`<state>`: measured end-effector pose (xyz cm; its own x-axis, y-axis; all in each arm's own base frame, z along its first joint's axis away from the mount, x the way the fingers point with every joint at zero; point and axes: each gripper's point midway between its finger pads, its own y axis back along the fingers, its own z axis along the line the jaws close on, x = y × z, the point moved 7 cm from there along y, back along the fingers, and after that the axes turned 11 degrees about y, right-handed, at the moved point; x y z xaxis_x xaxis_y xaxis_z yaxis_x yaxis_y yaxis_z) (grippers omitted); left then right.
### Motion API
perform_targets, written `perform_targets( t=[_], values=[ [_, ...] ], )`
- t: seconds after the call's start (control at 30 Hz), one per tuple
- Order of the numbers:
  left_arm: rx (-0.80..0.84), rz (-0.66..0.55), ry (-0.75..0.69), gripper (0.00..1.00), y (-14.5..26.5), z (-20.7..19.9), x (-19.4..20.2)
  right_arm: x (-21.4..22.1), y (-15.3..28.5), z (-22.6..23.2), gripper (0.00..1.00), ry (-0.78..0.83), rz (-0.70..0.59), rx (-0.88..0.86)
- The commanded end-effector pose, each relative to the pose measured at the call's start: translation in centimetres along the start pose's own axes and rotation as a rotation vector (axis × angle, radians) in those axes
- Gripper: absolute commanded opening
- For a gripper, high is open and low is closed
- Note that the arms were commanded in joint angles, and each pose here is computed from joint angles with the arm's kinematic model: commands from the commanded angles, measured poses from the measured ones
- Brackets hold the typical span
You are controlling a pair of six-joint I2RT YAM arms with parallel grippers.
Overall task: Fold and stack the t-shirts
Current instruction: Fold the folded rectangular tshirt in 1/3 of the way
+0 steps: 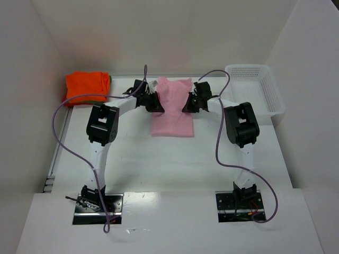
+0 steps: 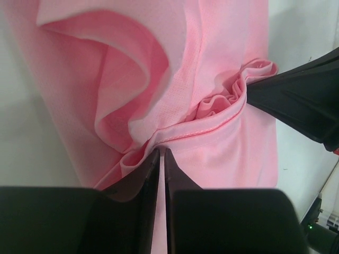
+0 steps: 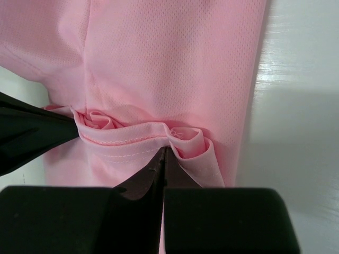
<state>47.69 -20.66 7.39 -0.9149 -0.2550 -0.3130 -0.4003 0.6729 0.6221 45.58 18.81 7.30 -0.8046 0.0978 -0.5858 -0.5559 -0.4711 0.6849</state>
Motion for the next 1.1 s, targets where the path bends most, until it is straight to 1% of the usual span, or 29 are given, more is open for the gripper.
perform_targets(
  t=[0.0, 0.07, 0.1, 0.13, 0.17, 0.23, 0.27, 0.37, 0.47, 0.5, 0.53, 0.57, 0.6, 0.63, 0.67, 0.7, 0.73, 0.77, 0.8, 0.83, 0.9, 0.93, 0.97, 1.0, 1.03, 1.07],
  values=[
    [-0.004, -0.056, -0.012, 0.15, 0.6, 0.0, -1.8, -1.4, -0.6, -0.3, 0.01, 0.026, -0.039, 0.006],
    [-0.021, -0.061, -0.008, 0.18, 0.9, 0.6, -2.1, -1.6, -0.4, -0.8, 0.01, 0.019, -0.043, 0.012],
    [-0.033, -0.073, -0.002, 0.23, 1.1, 1.0, -2.4, -1.6, -0.4, -0.8, 0.01, 0.019, -0.043, 0.012],
    [-0.039, -0.089, -0.019, 0.25, 1.5, 0.7, -2.7, -1.6, -0.4, -0.8, 0.01, 0.019, -0.043, 0.012],
    [-0.047, -0.078, -0.01, 0.25, 1.4, 1.2, -2.2, -1.8, -0.3, -1.3, 0.01, 0.013, -0.051, 0.028],
    [-0.054, -0.096, -0.009, 0.29, 2.1, 1.2, -2.4, -1.8, -0.3, -1.3, 0.01, 0.022, -0.051, 0.028],
    [-0.073, -0.086, 0.004, 0.3, 2.0, 1.9, -1.8, -1.4, -0.4, -1.5, 0.03, 0.019, -0.042, 0.031],
    [-0.113, -0.093, -0.012, 0.34, 2.0, 2.4, -1.8, -1.6, -0.4, -1.4, 0.03, 0.032, -0.052, 0.028],
    [-0.13, -0.107, -0.016, 0.4, 2.9, 2.5, -2.0, -1.8, -0.5, -1.5, 0.03, 0.051, -0.046, 0.03],
    [-0.125, -0.114, -0.031, 0.4, 3.2, 2.1, -2.2, -2.1, 0.0, -1.2, 0.03, 0.052, -0.049, 0.029],
    [-0.109, -0.14, -0.049, 0.46, 4.0, 1.2, -2.6, -2.6, 0.5, -0.9, 0.03, 0.057, -0.063, 0.025],
    [-0.1, -0.138, -0.043, 0.5, 4.7, 1.2, -2.5, -3.1, 1.1, -0.4, 0.03, 0.071, -0.077, 0.011],
    [-0.079, -0.151, -0.057, 0.56, 5.2, 0.5, -2.7, -4.4, 2.6, 0.5, 0.03, 0.085, -0.118, -0.002],
    [-0.058, -0.185, -0.092, 0.62, 6.7, -1.1, -3.4, -5.2, 3.5, 1.1, 0.04, 0.093, -0.144, -0.009],
    [-0.047, -0.195, -0.095, 0.66, 7.6, -1.5, -3.6, -5.6, 4.4, 1.5, 0.06, 0.111, -0.161, -0.014],
    [-0.041, -0.206, -0.113, 0.68, 8.3, -1.9, -3.5, -7.2, 6.7, 2.8, 0.13, 0.13, -0.219, -0.031],
    [-0.021, -0.239, -0.137, 0.71, 10.0, -3.5, -3.7, -7.5, 7.8, 3.3, 0.16, 0.136, -0.239, -0.037],
    [-0.015, -0.251, -0.155, 0.73, 10.8, -4.1, -3.6, -7.6, 8.7, 3.6, 0.2, 0.152, -0.251, -0.039],
    [-0.011, -0.258, -0.16, 0.78, 11.5, -4.5, -3.3, -7.9, 9.7, 3.9, 0.29, 0.156, -0.273, -0.035],
    [-0.015, -0.273, -0.165, 0.8, 12.8, -5.0, -2.7, -8.7, 11.9, 5.0, 0.36, 0.171, -0.319, -0.048],
    [-0.04, -0.28, -0.157, 0.85, 13.5, -4.7, -1.8, -7.7, 12.7, 4.9, 0.49, 0.175, -0.3, -0.041],
    [-0.037, -0.284, -0.16, 0.85, 14.3, -5.0, -1.1, -7.4, 13.7, 5.1, 0.61, 0.184, -0.299, -0.039],
    [-0.044, -0.271, -0.14, 0.86, 14.3, -4.6, -0.3, -6.0, 13.4, 4.5, 0.68, 0.173, -0.262, -0.029],
    [-0.068, -0.231, -0.103, 0.86, 13.9, -3.0, 1.6, -5.2, 13.4, 4.2, 0.74, 0.166, -0.239, -0.022],
    [-0.068, -0.229, -0.092, 0.86, 14.2, -2.9, 2.5, -4.3, 13.5, 4.0, 0.79, 0.159, -0.217, -0.016],
    [-0.08, -0.226, -0.077, 0.86, 14.2, -2.3, 3.3, -2.4, 13.4, 3.3, 0.84, 0.131, -0.177, -0.006]
  ],
)
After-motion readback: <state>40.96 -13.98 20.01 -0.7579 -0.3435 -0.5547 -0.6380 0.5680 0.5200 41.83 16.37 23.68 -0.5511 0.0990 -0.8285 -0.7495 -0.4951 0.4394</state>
